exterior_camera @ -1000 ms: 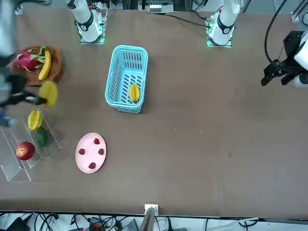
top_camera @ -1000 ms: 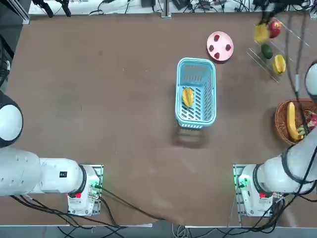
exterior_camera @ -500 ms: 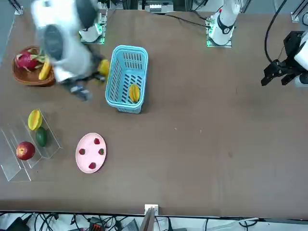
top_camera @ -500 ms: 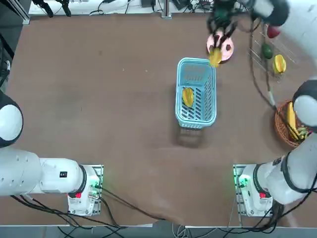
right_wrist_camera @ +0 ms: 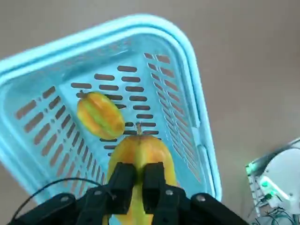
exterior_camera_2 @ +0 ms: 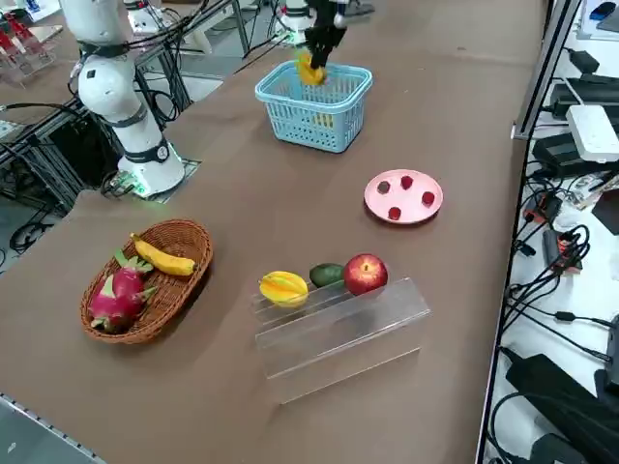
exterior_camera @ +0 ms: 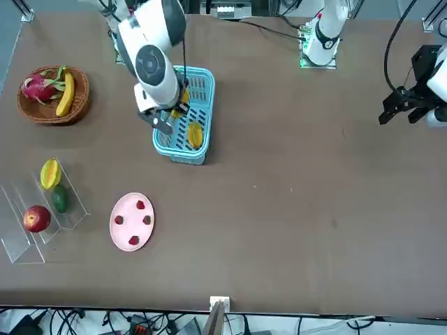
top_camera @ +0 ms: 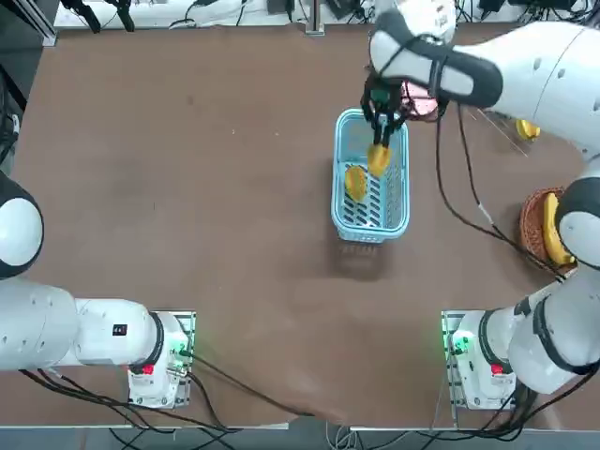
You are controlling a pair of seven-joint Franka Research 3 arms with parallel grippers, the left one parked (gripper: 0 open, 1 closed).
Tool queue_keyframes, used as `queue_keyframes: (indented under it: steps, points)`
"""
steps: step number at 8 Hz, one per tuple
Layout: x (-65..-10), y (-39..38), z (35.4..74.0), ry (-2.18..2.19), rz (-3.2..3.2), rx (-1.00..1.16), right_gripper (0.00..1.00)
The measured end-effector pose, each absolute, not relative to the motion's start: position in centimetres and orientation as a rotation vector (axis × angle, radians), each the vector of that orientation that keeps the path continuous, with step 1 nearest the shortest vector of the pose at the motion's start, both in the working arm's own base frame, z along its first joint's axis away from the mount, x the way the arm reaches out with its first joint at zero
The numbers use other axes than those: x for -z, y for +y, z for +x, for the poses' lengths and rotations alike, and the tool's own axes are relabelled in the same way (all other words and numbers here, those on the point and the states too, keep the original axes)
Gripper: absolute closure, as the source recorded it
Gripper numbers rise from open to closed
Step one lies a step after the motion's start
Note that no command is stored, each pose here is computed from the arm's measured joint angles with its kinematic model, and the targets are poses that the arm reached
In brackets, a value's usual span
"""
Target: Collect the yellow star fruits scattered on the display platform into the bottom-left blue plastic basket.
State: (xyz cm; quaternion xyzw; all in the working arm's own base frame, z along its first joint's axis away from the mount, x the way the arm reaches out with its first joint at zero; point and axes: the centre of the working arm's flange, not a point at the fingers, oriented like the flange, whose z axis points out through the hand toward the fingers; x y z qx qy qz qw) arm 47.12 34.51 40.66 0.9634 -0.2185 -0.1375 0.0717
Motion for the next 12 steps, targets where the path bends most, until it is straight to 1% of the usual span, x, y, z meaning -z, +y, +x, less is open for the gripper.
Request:
queue_keyframes:
  steps: [2, 4, 5, 6, 8, 10, 12]
  points:
    - [-41.1, 34.0, 46.5, -0.658, 2.900, 0.411, 0.49]
    - [-44.0, 32.8, 46.7, -0.683, 2.934, 0.372, 0.13]
    - [-45.8, 30.8, 47.4, -0.682, 2.951, 0.362, 0.00]
    - [-47.5, 27.5, 48.7, -0.644, 2.962, 0.359, 0.00]
    - [-49.4, 17.7, 52.2, -0.550, 2.959, 0.315, 0.00]
    - [-49.5, 5.9, 55.1, -0.408, 2.967, 0.297, 0.00]
    - [-49.4, -6.5, 56.4, -0.269, 2.978, 0.220, 0.00]
